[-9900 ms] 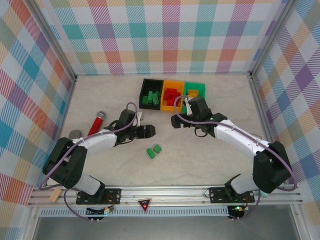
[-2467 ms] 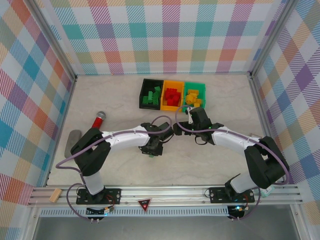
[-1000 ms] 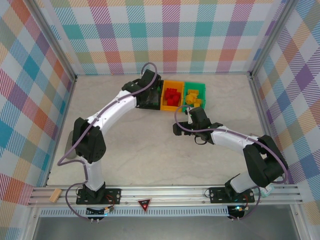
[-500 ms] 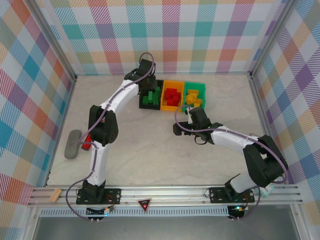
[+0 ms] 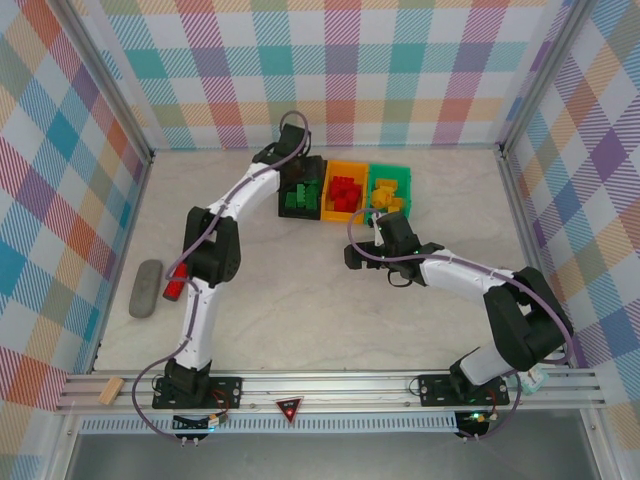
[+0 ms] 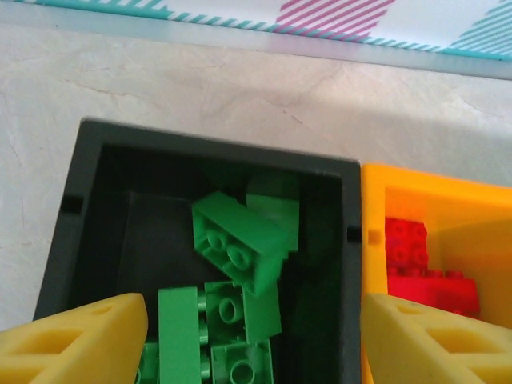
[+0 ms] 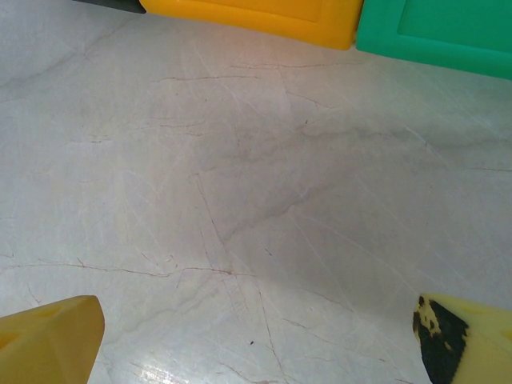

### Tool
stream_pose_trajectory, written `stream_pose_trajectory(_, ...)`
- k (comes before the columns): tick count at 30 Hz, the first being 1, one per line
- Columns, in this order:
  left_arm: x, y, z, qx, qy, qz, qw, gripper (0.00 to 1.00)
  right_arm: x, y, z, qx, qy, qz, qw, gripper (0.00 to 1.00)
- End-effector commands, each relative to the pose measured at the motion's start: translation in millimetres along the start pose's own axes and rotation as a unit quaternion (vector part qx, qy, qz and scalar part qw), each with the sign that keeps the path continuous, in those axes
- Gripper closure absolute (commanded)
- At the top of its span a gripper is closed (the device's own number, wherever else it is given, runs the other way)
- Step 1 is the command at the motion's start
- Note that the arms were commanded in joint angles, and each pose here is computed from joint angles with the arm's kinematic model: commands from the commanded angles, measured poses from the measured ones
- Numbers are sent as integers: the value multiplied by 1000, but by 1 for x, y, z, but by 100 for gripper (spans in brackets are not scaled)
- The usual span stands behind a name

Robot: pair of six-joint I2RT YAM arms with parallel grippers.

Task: Sort the legos into containers by color
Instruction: Place the lego in the container, then reset both arms

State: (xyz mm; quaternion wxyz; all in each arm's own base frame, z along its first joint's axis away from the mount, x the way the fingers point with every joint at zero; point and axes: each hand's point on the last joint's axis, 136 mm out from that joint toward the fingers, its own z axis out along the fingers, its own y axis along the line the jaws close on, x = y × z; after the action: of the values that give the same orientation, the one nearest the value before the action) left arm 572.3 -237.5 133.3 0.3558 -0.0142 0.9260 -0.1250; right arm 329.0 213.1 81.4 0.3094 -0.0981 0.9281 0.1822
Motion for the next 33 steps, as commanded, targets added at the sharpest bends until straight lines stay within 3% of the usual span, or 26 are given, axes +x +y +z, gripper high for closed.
stream_pose_trajectory(1,-17,-17,-55,53,-57,-7,997,29,-7,3,-2,-7,-4,5,1000,1)
stream_pose_trajectory(5,7,-3,-99,75,-111,-28,991,27,-6,3,-2,-8,-5,7,1000,1)
stream_pose_trajectory(11,49,29,-154,61,-138,-32,988,29,-9,-2,-11,5,-26,-1,1000,1)
stream_pose_trajectory(15,65,73,-193,-22,-168,-35,985,28,-17,-13,-31,36,-65,-14,997,1)
stream_pose_trajectory(19,75,127,-229,-124,-208,-60,968,16,-29,-33,-63,89,-119,-20,989,1)
stream_pose_trajectory(23,86,169,-253,-186,-235,-91,950,0,-48,-59,-100,153,-169,-16,974,1)
stream_pose_trajectory(30,101,218,-271,-261,-269,-118,919,0,-75,-129,-150,303,-266,2,915,1)
stream_pose_trajectory(33,107,229,-266,-272,-284,-100,914,0,-60,-172,-147,350,-256,42,900,1)
